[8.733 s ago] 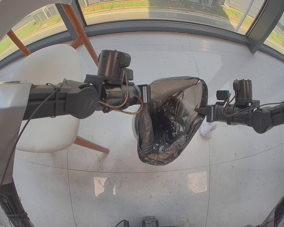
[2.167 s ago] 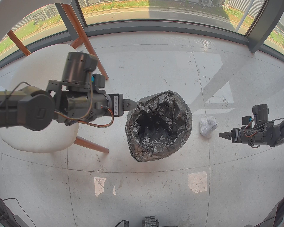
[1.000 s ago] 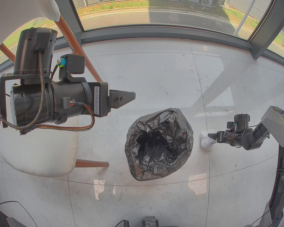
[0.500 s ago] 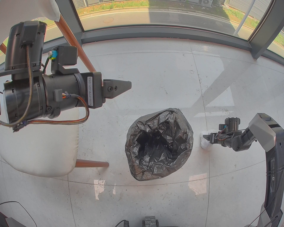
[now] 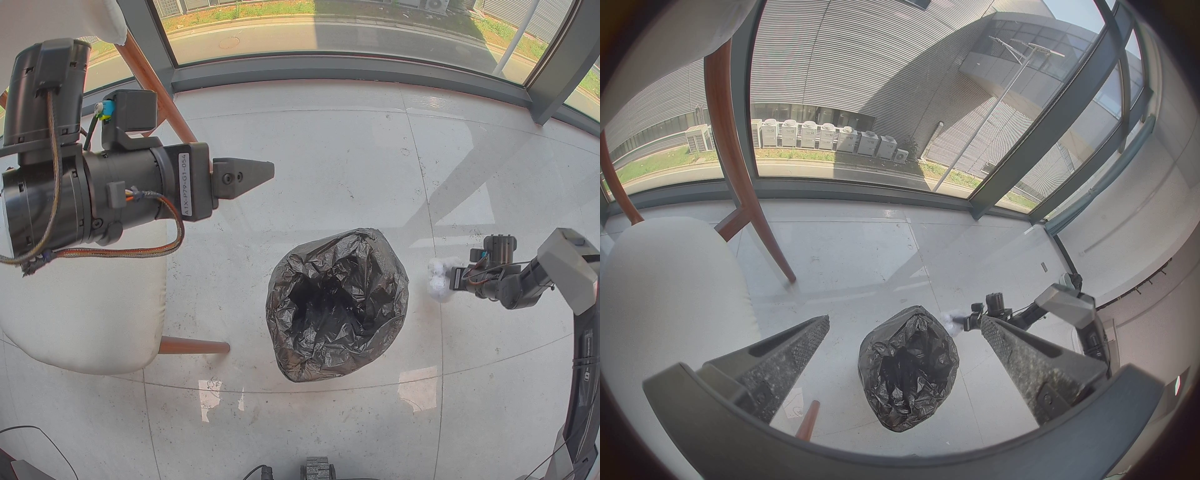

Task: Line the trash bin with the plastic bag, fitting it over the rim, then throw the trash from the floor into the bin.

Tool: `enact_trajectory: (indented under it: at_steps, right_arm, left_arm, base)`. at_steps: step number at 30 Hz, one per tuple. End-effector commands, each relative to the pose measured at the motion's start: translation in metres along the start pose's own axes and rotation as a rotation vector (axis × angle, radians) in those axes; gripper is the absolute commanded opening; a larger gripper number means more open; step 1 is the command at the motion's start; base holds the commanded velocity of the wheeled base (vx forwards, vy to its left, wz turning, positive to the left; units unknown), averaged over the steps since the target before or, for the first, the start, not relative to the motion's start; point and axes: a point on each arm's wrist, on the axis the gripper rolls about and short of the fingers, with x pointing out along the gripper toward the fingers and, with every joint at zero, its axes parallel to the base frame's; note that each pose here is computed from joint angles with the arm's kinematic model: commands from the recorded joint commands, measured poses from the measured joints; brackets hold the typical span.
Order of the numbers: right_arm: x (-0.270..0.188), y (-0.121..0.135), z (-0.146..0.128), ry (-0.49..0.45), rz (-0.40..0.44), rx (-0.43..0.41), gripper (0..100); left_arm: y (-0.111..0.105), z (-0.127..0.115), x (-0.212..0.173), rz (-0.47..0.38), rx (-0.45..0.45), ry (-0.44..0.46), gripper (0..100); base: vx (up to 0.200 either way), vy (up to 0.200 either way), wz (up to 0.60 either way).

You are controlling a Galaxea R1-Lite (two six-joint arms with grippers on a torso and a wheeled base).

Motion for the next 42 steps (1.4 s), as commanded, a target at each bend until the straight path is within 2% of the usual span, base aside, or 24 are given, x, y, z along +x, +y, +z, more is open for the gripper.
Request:
enact_trajectory:
  at_steps: [1,2,4,5,8,12,16,21,28,33,34,42]
  right_arm:
    - [-0.109,0.044,0.074,-0.151,0.109,0.049,0]
    - [-0.136,0.055,0.079,-0.152,0.134,0.059,0]
    - [-0.136,0.055,0.079,-0.152,0.134,0.059,0]
    - [-0.186,0.082,0.082,-0.155,0.208,0.066,0]
    - [-0.218,0.110,0.078,-0.150,0.308,0.094,0]
    - [-0.244,0.148,0.065,-0.103,0.437,0.173,0]
    - [-0.254,0.174,0.042,-0.028,0.517,0.132,0]
    - [-0.255,0.198,0.021,0.034,0.561,0.085,0]
    - [-0.248,0.209,0.013,0.069,0.582,0.067,0]
    - [-0.247,0.207,0.009,0.083,0.578,0.066,0]
    - [-0.247,0.208,0.010,0.077,0.577,0.067,100]
    - [-0.257,0.199,0.018,0.030,0.548,0.089,100]
  left_arm:
    - [0.001,0.000,-0.003,0.002,-0.005,-0.003,100]
    - [0.002,-0.001,-0.002,0.004,-0.007,0.000,100]
    - [0.002,-0.001,-0.002,0.004,-0.007,0.000,100]
    - [0.003,-0.003,-0.002,0.006,-0.005,0.004,100]
    - [0.003,-0.001,-0.004,0.005,-0.009,-0.025,100]
    - [0.004,0.001,-0.003,0.002,-0.012,-0.055,100]
    - [0.004,0.001,-0.003,0.006,-0.013,-0.056,100]
    - [0.004,0.000,-0.003,0.008,-0.011,-0.054,100]
    - [0.004,0.000,-0.004,0.008,-0.011,-0.054,100]
    - [0.005,-0.001,-0.010,0.008,-0.014,-0.056,100]
    - [0.006,-0.002,-0.012,0.008,-0.014,-0.057,100]
    - [0.007,0.001,-0.025,0.005,-0.027,-0.083,100]
  base:
    - [0.000,0.000,0.00]
    - [0.000,0.000,0.00]
    - [0.000,0.000,0.00]
    - [0.000,0.000,0.00]
    - [0.000,0.000,0.00]
    - [0.000,0.000,0.00]
    - [0.000,0.000,0.00]
    - [0.000,0.000,0.00]
    - [0.000,0.000,0.00]
    - [0.000,0.000,0.00]
    - [0.000,0.000,0.00]
    - [0.000,0.000,0.00]
